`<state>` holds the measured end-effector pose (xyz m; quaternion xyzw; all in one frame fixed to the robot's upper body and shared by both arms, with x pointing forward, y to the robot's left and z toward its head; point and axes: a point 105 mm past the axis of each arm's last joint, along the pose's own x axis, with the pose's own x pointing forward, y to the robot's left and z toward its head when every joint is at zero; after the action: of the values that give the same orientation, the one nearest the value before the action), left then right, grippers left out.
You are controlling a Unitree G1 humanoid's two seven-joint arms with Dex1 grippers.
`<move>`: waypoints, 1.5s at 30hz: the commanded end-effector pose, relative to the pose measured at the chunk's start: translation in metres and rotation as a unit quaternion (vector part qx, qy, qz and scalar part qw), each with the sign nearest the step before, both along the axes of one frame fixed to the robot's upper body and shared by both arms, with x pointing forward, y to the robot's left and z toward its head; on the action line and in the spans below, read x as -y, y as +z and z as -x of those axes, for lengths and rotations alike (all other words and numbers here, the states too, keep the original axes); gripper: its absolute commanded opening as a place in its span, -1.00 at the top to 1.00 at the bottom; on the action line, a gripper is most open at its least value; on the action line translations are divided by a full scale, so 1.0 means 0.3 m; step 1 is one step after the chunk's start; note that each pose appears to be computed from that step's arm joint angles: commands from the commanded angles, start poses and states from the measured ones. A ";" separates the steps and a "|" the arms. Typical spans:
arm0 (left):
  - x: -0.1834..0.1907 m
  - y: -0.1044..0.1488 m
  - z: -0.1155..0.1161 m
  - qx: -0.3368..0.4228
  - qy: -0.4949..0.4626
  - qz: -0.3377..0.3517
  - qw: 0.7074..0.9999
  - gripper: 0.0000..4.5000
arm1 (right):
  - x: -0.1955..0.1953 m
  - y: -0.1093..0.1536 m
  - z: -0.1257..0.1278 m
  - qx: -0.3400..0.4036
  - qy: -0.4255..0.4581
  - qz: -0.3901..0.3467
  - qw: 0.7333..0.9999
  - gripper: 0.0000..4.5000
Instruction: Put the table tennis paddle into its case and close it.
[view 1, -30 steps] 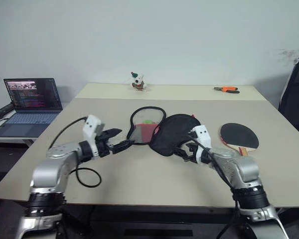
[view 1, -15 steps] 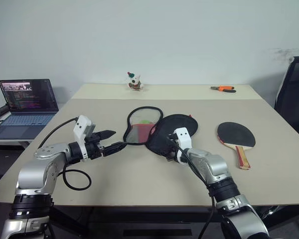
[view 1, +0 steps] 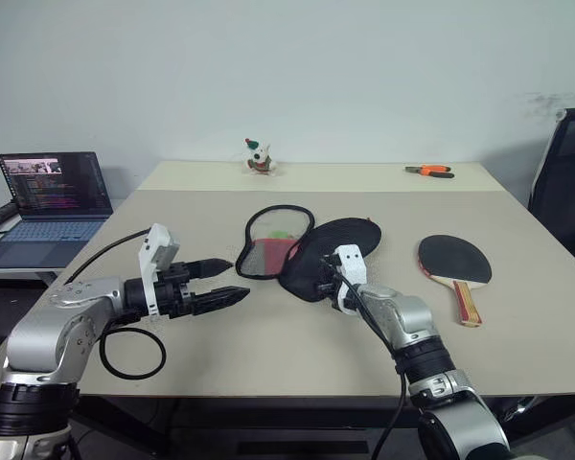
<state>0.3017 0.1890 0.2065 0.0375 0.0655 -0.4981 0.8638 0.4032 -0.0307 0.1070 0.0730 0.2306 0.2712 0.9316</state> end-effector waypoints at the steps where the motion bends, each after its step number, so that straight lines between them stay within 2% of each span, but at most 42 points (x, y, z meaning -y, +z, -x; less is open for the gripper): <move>1: 0.011 0.031 0.017 0.020 -0.008 -0.005 1.000 -1.00 | 0.027 0.080 0.001 0.011 0.015 -0.018 1.000 0.99; 11: 0.036 -0.001 0.025 0.011 -0.026 -0.013 1.000 -1.00 | 0.326 0.098 -0.011 -0.044 0.040 0.062 0.996 0.99; 19: 0.049 -0.012 0.023 0.010 -0.037 -0.018 0.999 -1.00 | 0.445 0.084 -0.005 -0.076 0.073 0.124 0.987 0.99; 25: 0.050 -0.020 0.018 0.011 -0.036 -0.020 0.999 -1.00 | 0.481 0.085 -0.035 -0.073 0.075 0.153 0.983 0.99; 28: 0.053 -0.027 0.020 0.010 -0.036 -0.020 0.999 -1.00 | 0.490 0.095 -0.055 -0.064 0.068 0.161 0.983 0.72; 33: 0.058 -0.035 0.022 0.009 -0.038 -0.021 0.999 -1.00 | 0.519 0.117 -0.069 -0.051 0.059 0.169 0.983 -0.04; 39: 0.068 -0.042 0.020 0.010 -0.043 -0.023 0.999 -1.00 | 0.554 0.194 -0.076 -0.008 0.053 0.177 0.983 -0.96; 43: 0.089 -0.026 0.018 0.021 -0.051 -0.015 0.998 -1.00 | 0.601 0.298 -0.055 0.041 0.014 0.152 0.987 -0.98; 45: 0.105 -0.015 0.018 0.028 -0.056 -0.012 0.998 -1.00 | 0.650 0.314 -0.039 0.057 -0.036 0.145 0.987 -0.98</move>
<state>0.2987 0.1648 0.1864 0.0464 0.0767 -0.5331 0.8413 0.4178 -0.2140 0.1861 -0.0791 0.2436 0.2378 0.9369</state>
